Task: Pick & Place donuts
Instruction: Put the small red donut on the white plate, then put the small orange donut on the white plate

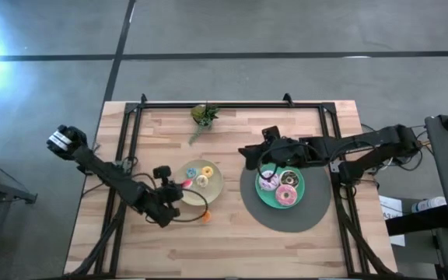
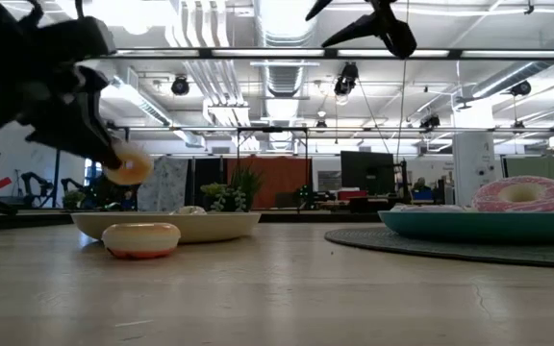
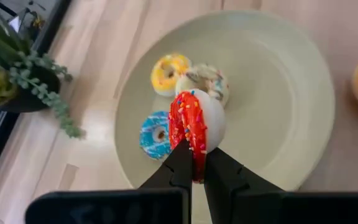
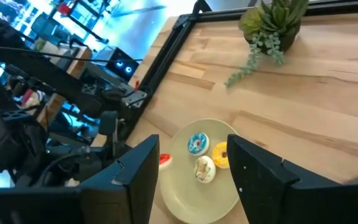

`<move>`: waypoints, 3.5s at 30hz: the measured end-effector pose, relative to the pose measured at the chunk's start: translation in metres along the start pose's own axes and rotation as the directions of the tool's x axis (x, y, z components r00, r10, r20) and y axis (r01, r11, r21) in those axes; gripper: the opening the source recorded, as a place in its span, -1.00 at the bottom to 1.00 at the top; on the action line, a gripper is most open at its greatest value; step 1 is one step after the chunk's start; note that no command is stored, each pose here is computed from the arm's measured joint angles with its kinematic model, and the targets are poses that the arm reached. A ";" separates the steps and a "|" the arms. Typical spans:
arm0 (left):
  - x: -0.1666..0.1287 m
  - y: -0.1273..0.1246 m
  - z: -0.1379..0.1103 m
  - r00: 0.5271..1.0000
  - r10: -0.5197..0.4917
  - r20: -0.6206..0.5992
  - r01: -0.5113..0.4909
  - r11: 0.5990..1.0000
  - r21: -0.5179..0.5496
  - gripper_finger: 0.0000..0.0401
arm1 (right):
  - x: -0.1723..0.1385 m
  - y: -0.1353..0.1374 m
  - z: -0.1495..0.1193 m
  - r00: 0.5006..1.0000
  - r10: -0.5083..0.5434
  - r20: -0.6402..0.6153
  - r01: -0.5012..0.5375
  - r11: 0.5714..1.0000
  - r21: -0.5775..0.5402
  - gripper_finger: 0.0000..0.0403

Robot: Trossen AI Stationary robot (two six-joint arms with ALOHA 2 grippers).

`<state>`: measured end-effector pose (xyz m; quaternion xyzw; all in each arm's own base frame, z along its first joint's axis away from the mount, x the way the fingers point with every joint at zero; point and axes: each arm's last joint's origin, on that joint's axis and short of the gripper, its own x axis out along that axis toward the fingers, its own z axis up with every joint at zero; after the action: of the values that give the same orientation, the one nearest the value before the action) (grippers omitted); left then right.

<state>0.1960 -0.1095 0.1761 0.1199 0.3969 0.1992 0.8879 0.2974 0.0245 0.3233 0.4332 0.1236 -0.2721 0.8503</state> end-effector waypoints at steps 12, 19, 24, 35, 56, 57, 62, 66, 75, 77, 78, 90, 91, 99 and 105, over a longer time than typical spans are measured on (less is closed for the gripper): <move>0.043 -0.013 -0.006 0.978 0.027 -0.207 -0.015 0.998 0.057 -0.99 | 0.016 -0.002 -0.011 0.999 -0.024 -0.037 0.024 1.000 0.002 -0.11; 0.049 -0.011 0.004 0.979 0.045 -0.201 -0.043 0.999 0.014 -0.98 | 0.016 -0.002 -0.011 0.999 -0.018 -0.039 0.018 1.000 0.004 -0.11; 0.048 -0.012 0.004 0.975 0.007 -0.223 -0.014 1.000 -0.028 -0.78 | 0.016 -0.001 -0.011 0.999 -0.016 -0.038 0.016 1.000 -0.003 -0.10; 0.034 -0.008 0.016 0.964 -0.143 -0.223 0.108 0.981 -0.160 -0.38 | 0.016 -0.001 -0.011 0.999 -0.014 -0.041 0.013 1.000 -0.012 -0.12; -0.044 -0.002 0.030 0.907 -0.419 0.038 0.415 0.879 -0.233 -0.37 | 0.058 0.008 -0.097 0.855 0.099 -0.509 -0.324 0.868 -0.377 -0.12; -0.045 -0.005 0.028 0.906 -0.421 0.033 0.416 0.876 -0.244 -0.37 | 0.062 0.010 -0.107 0.839 0.093 -0.536 -0.358 0.837 -0.414 -0.12; -0.048 -0.012 0.024 0.899 -0.438 0.023 0.413 0.829 -0.377 -0.37 | 0.077 0.017 -0.150 0.748 0.064 -0.661 -0.538 0.642 -0.546 -0.12; -0.055 -0.010 0.023 0.891 -0.453 0.037 0.410 0.764 -0.499 -0.37 | 0.093 0.028 -0.172 0.732 0.056 -0.679 -0.625 0.454 -0.635 -0.12; -0.065 -0.001 0.027 0.891 -0.441 0.110 0.400 0.645 -0.651 -0.37 | 0.145 0.046 -0.207 0.773 -0.054 -0.632 -0.603 0.248 -0.758 -0.12; -0.068 0.001 0.028 0.892 -0.433 0.131 0.412 0.657 -0.632 -0.37 | 0.153 0.046 -0.211 0.794 -0.142 -0.592 -0.548 0.256 -0.796 -0.12; -0.069 0.003 0.029 0.890 -0.435 0.139 0.420 0.663 -0.620 -0.37 | 0.155 0.047 -0.211 0.806 -0.174 -0.566 -0.517 0.259 -0.816 -0.12; -0.079 0.018 0.022 0.900 -0.415 0.133 0.421 0.749 -0.511 -0.37 | 0.164 0.077 -0.225 0.867 -0.205 -0.454 -0.414 0.212 -0.885 -0.27; -0.080 0.019 0.022 0.900 -0.414 0.133 0.421 0.753 -0.506 -0.37 | 0.164 0.077 -0.227 0.864 -0.214 -0.456 -0.414 0.213 -0.885 -0.29; -0.080 0.020 0.021 0.902 -0.412 0.128 0.421 0.781 -0.461 -0.37 | 0.174 0.064 -0.243 0.845 -0.307 -0.438 -0.363 0.273 -0.891 -0.32; -0.080 0.021 0.020 0.905 -0.408 0.119 0.415 0.791 -0.450 -0.37 | 0.169 0.076 -0.237 0.871 -0.283 -0.401 -0.334 0.255 -0.907 -0.32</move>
<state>0.1576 -0.1279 0.2491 -0.1838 0.3470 0.0894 0.9153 0.4858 0.1914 0.1580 -0.1225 0.4666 -0.0048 0.8759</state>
